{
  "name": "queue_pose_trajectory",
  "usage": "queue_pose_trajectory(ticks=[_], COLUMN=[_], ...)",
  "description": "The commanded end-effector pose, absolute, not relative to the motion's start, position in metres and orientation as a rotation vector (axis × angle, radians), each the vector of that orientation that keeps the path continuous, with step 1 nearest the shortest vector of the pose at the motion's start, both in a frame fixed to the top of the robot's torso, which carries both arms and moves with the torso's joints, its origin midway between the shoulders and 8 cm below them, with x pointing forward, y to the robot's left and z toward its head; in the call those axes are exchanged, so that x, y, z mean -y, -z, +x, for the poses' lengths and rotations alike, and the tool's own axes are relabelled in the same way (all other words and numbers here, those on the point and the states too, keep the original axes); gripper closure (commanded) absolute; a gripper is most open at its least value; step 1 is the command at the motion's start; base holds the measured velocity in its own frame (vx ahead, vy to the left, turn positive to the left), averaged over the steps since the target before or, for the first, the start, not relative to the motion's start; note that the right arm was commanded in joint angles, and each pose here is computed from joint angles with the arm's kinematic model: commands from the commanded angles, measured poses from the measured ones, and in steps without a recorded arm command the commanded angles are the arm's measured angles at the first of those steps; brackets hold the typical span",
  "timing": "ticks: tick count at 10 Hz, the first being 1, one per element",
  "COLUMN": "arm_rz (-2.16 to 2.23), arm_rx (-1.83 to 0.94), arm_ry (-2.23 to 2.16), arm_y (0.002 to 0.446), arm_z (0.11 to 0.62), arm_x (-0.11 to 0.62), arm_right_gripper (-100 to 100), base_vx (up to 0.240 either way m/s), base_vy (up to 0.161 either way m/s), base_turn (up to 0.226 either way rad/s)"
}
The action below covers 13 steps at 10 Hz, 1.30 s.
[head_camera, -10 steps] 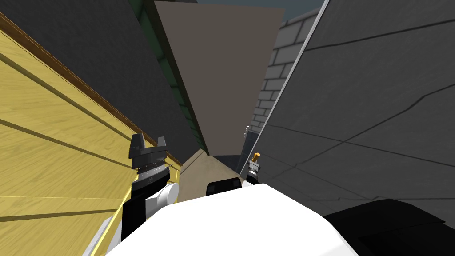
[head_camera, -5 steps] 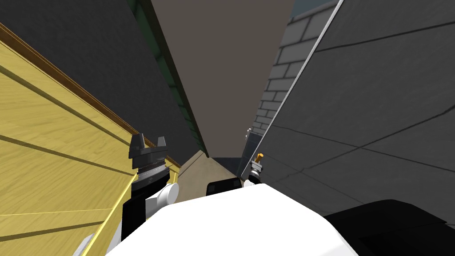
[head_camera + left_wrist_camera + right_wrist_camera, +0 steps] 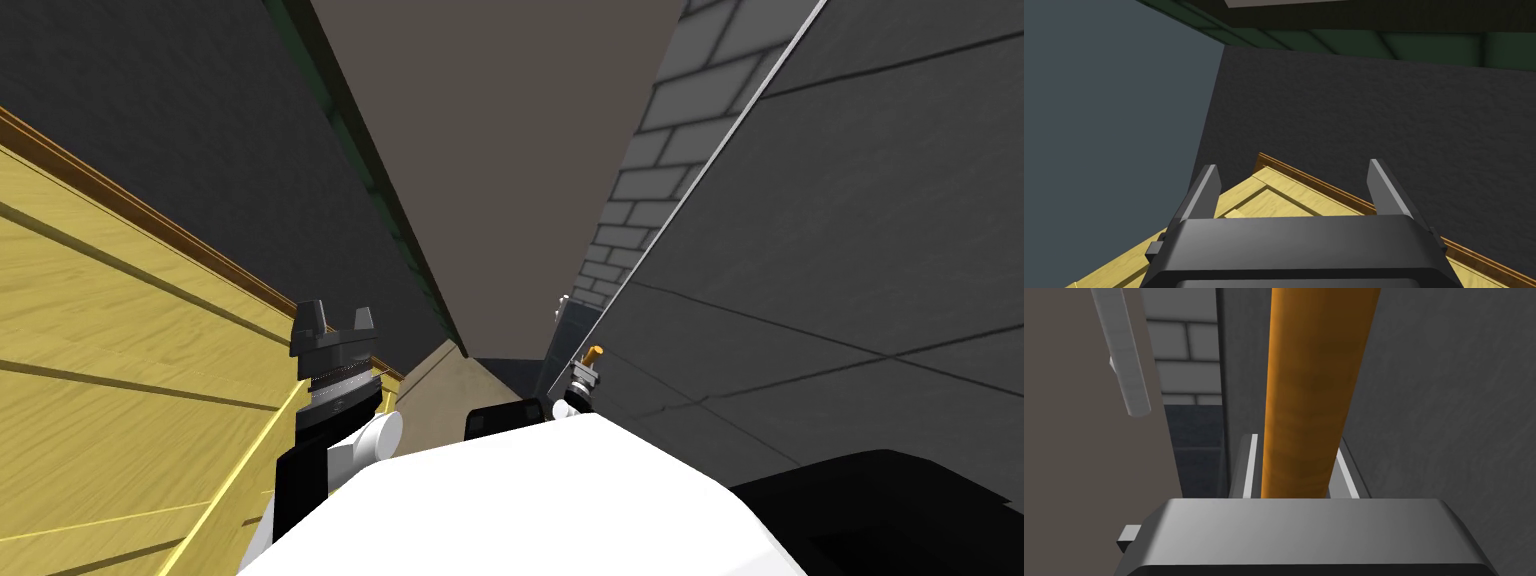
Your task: Push the door open
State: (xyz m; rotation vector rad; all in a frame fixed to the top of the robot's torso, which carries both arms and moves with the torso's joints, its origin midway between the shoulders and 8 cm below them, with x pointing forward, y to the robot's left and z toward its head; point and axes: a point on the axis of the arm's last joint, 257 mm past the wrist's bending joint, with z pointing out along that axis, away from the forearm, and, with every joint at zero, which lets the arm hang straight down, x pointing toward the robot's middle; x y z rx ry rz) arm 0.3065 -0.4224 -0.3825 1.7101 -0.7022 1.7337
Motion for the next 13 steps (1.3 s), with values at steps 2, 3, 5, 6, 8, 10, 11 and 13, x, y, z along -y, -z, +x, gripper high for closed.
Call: queue_pose_trajectory(ticks=[2,3,5,6,8,10,11,13], arm_rz=[1.648,1.632,1.6,1.585,1.555,1.527,1.514,1.488], arm_rx=[0.736,0.752,0.785,0.802,0.836,0.871,0.888,0.923], arm_ry=[-1.691,-1.677,-1.649,-1.634,-1.604,-1.574,-1.559,-1.529], arm_y=[0.379,0.379,0.378,0.378,0.378,0.378,0.378,0.38], arm_z=[0.292,0.288,0.28,0.276,0.267,0.258,0.254,0.245], arm_x=[0.45,0.457,0.469,0.475,0.486,0.495,0.499,0.506], arm_right_gripper=[100,100,100,100,100,100,100,100], base_vx=[0.091,0.094,0.102,0.092,0.092,0.1,0.097,0.092], base_vy=[-0.068,-0.06,-0.072,-0.098,-0.086,-0.076,-0.08,-0.066], base_turn=[0.047,0.04,0.037,0.039,0.048,0.023,0.037,0.042])
